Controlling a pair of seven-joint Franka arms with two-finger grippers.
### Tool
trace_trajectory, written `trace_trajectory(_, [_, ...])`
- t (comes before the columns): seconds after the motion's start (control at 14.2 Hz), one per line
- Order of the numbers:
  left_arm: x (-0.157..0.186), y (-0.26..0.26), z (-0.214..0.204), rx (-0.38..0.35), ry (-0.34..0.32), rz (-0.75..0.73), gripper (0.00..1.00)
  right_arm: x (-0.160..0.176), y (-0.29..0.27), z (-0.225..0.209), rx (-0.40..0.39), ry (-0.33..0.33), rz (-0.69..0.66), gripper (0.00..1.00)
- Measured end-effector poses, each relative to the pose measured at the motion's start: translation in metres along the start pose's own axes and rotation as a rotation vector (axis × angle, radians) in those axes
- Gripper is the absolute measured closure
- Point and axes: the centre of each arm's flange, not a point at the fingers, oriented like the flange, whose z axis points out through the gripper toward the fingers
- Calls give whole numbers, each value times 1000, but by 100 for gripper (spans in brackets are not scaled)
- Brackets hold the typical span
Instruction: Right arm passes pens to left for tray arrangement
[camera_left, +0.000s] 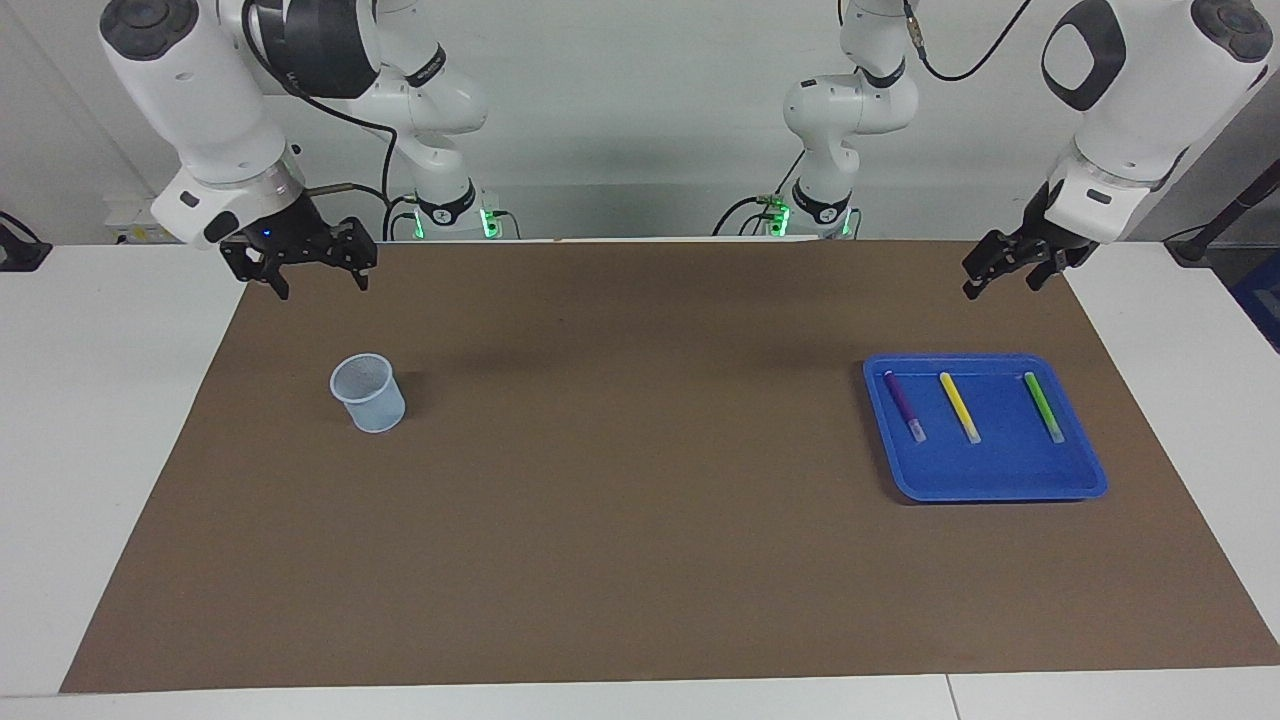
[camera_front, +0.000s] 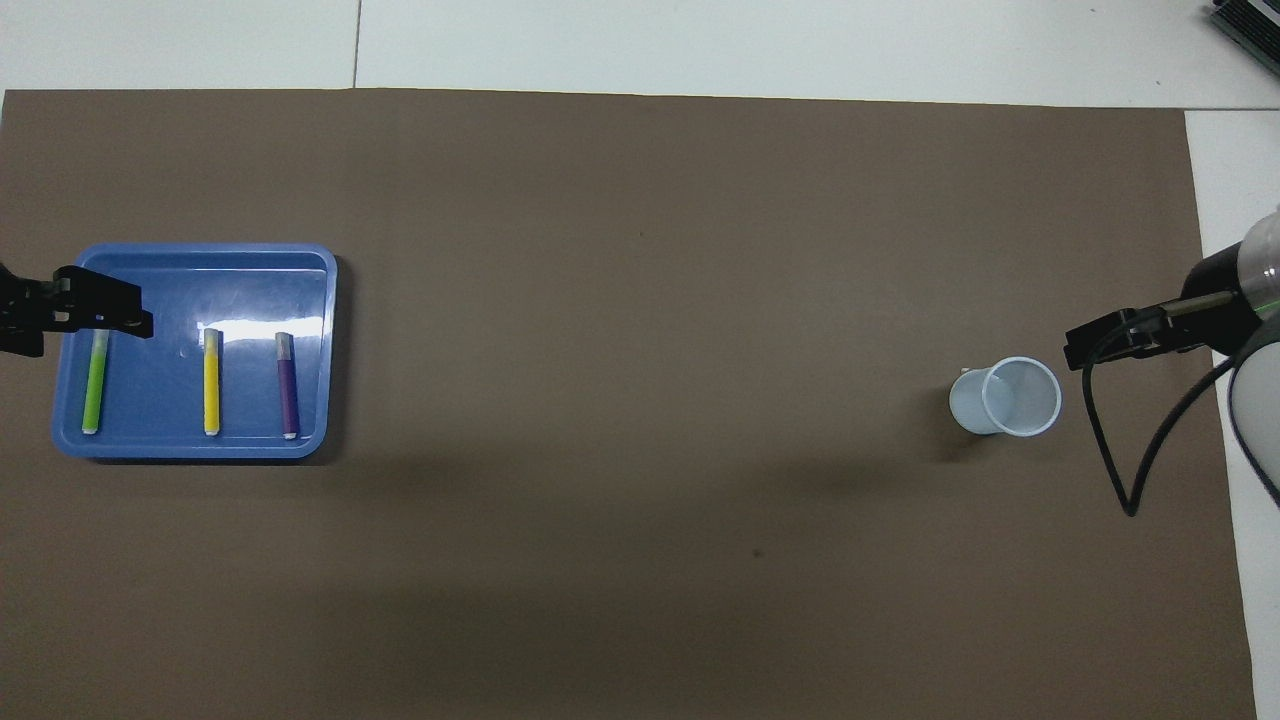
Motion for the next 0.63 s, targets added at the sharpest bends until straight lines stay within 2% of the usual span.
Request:
trace_trajectory(0.35, [5,-2,-5,-3,44,-3,0,0,0,0,0,0,0,0])
trace_trajectory(0.63, [5,-2,-7,-3,52,-4,0,0,0,0,0,0,0,0])
